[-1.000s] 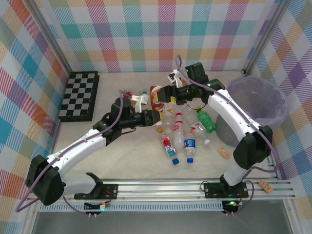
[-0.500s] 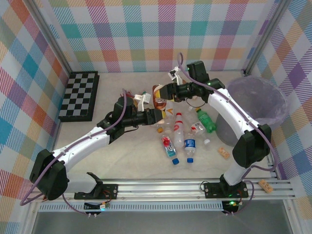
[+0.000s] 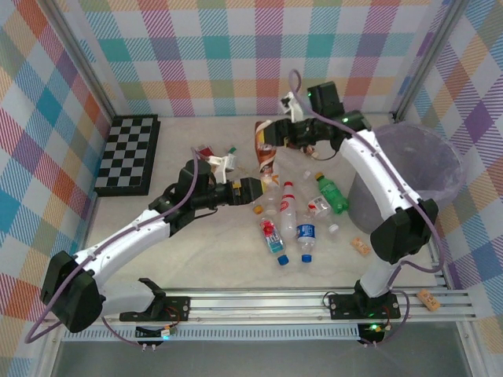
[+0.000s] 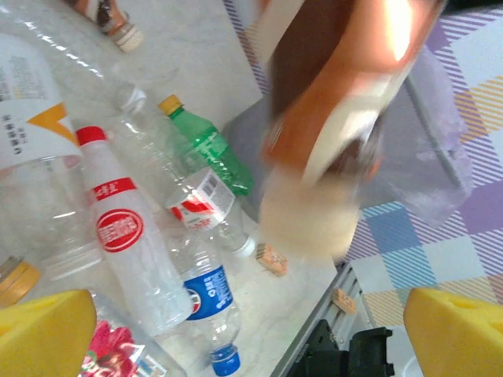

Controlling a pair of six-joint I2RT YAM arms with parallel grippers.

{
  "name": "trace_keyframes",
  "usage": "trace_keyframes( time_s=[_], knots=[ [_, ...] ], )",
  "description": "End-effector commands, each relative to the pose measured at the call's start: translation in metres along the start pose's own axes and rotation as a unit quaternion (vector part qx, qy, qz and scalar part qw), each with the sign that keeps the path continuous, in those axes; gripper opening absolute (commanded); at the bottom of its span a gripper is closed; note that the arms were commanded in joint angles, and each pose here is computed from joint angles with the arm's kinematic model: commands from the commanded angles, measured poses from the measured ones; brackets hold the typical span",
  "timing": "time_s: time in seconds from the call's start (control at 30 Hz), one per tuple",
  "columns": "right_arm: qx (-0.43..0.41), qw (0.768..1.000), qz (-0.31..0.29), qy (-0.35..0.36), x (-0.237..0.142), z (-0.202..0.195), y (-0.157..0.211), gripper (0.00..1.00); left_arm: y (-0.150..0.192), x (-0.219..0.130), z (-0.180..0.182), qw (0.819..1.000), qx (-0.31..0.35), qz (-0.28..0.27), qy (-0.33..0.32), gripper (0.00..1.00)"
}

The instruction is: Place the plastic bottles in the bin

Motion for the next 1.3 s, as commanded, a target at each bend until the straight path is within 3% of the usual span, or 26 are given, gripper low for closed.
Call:
trace_keyframes(
  time_s=[0.0, 0.33, 0.47, 0.73, 0.83, 0.9, 1.27],
  knots=[
    [-0.018, 0.993, -0.012, 0.120, -0.050, -0.011, -0.011, 0.51, 0.001, -0.007, 0.019, 0.999, -0.002, -0.014, -0.047, 1.00],
    [0.028, 0.949, -0.130, 0.285, -0.187, -0.034, -0.022, 0.50, -0.008, -0.010, 0.064, 0.985, -0.070, -0.047, -0.152, 0.99],
    [0.071, 0.920, -0.191, 0.333, -0.242, -0.046, -0.010, 0.49, -0.009, -0.013, 0.078, 0.975, -0.085, -0.054, -0.201, 0.99],
    [0.146, 0.856, -0.252, 0.428, -0.326, -0.073, 0.028, 0.49, -0.011, -0.016, 0.090, 0.964, -0.097, -0.055, -0.242, 0.99],
    [0.163, 0.834, -0.235, 0.471, -0.339, -0.087, 0.042, 0.52, -0.008, -0.023, 0.097, 0.955, -0.098, -0.053, -0.275, 0.98],
    [0.169, 0.832, -0.219, 0.481, -0.338, -0.097, 0.049, 0.51, -0.009, -0.025, 0.099, 0.954, -0.099, -0.056, -0.279, 0.98],
    [0.221, 0.853, -0.133, 0.453, -0.293, -0.156, 0.089, 0.37, -0.008, -0.021, 0.108, 0.950, -0.103, -0.050, -0.290, 0.98]
  ],
)
Point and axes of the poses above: each hand's point on the last joint's axis, 136 mm out from that joint toward the fingers, its own x axis out along the fingers, its own z axis along the line the jaws close on, y = z × x, the point moved 6 cm from there along -x, back along the fingers, and after that the axes turned 6 degrees about -x, right-handed, at the moved point
